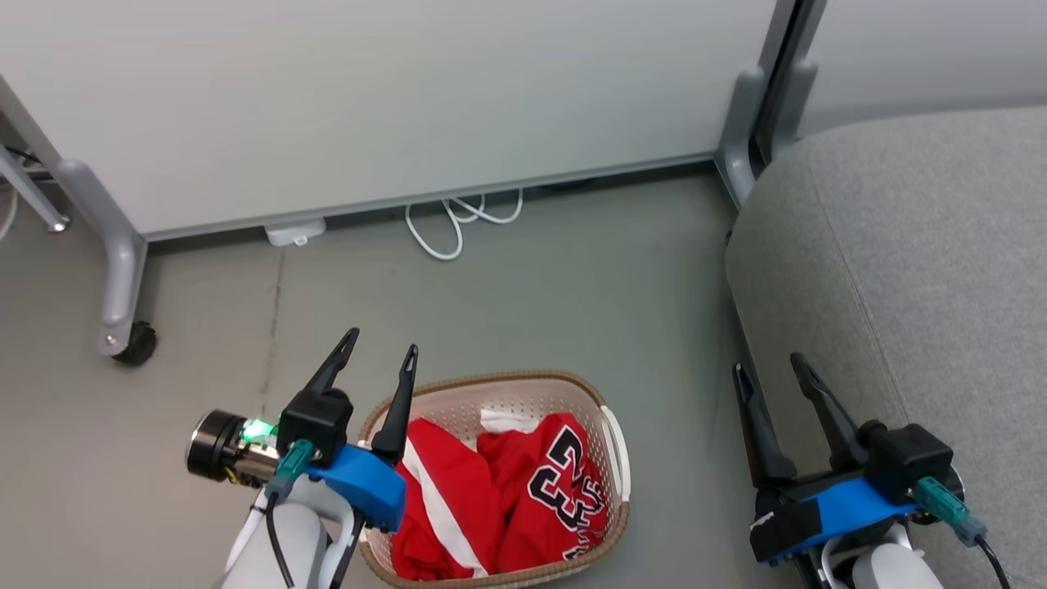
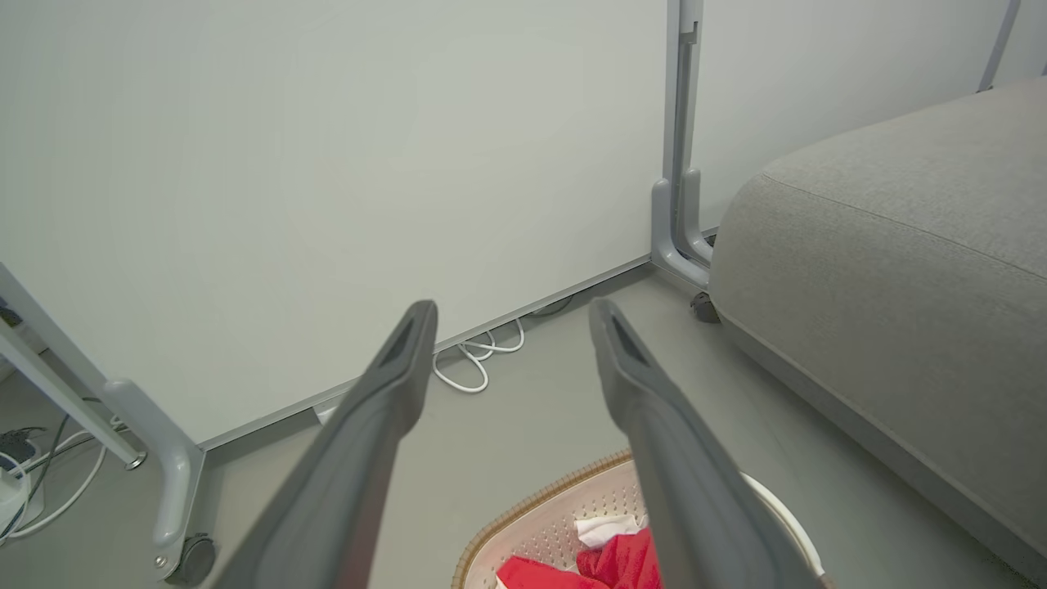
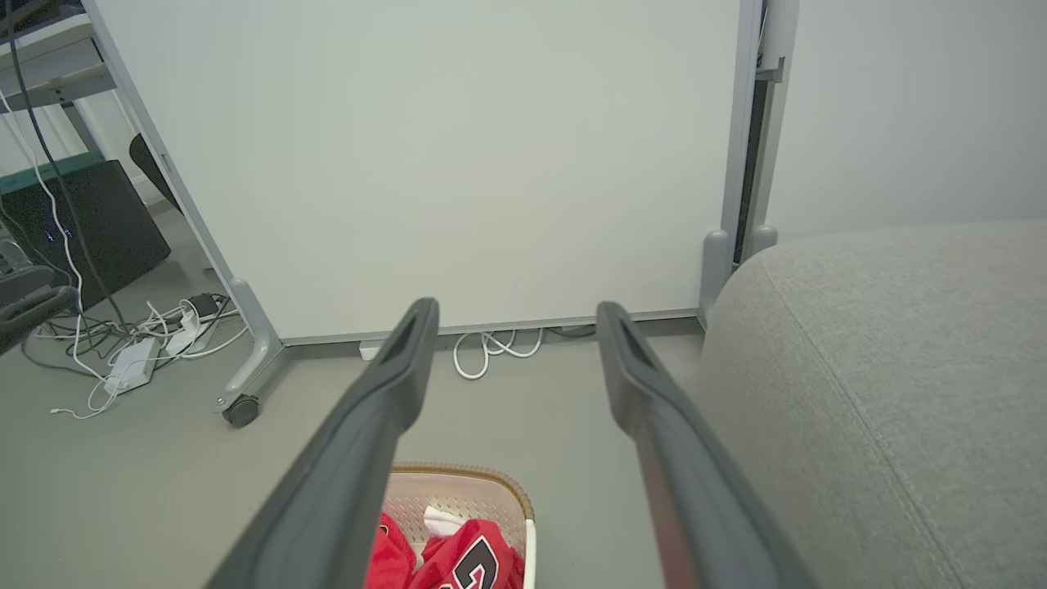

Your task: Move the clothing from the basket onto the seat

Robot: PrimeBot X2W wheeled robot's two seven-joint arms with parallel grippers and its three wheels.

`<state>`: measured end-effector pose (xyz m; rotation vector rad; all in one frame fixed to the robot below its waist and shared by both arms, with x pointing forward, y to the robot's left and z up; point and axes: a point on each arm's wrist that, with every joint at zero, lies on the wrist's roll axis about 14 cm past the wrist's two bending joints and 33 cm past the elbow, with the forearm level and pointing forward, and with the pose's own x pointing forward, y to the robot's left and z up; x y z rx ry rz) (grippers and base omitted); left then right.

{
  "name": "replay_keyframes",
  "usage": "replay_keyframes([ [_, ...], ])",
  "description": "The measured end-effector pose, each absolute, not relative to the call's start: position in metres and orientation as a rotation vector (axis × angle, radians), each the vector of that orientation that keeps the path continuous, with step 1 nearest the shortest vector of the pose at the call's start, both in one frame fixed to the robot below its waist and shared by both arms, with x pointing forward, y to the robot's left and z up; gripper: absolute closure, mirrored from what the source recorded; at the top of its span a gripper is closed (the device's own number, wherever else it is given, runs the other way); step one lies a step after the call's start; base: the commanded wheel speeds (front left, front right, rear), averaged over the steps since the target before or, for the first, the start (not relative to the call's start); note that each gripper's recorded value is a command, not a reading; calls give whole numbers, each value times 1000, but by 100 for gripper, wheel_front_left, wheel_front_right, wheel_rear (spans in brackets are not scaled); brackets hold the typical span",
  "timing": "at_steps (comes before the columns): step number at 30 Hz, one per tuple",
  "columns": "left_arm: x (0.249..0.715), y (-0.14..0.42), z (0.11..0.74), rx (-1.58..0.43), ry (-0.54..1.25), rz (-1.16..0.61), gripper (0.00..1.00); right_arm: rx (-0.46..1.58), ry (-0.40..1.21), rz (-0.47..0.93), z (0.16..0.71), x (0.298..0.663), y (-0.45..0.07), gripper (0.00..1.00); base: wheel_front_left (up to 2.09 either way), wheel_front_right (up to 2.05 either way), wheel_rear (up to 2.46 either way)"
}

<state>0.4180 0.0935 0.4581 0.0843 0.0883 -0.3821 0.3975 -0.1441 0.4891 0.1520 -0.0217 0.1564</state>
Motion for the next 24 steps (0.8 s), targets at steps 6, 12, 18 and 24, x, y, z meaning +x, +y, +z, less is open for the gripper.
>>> replay_keyframes([
  [6, 440, 77, 425, 170, 176, -494, 0, 151, -1, 138, 479, 414, -151, 0, 0, 0, 0],
  [12, 452, 61, 376, 268, 295, -630, 0, 152, 37, 115, 461, 431, -159, 0, 0, 0, 0],
  [18, 459, 54, 322, 355, 421, -747, 0, 153, 75, 95, 441, 447, -166, 0, 0, 0, 0],
  [24, 453, 53, 261, 457, 567, -865, 0, 142, 120, 77, 416, 462, -174, 0, 0, 0, 0],
])
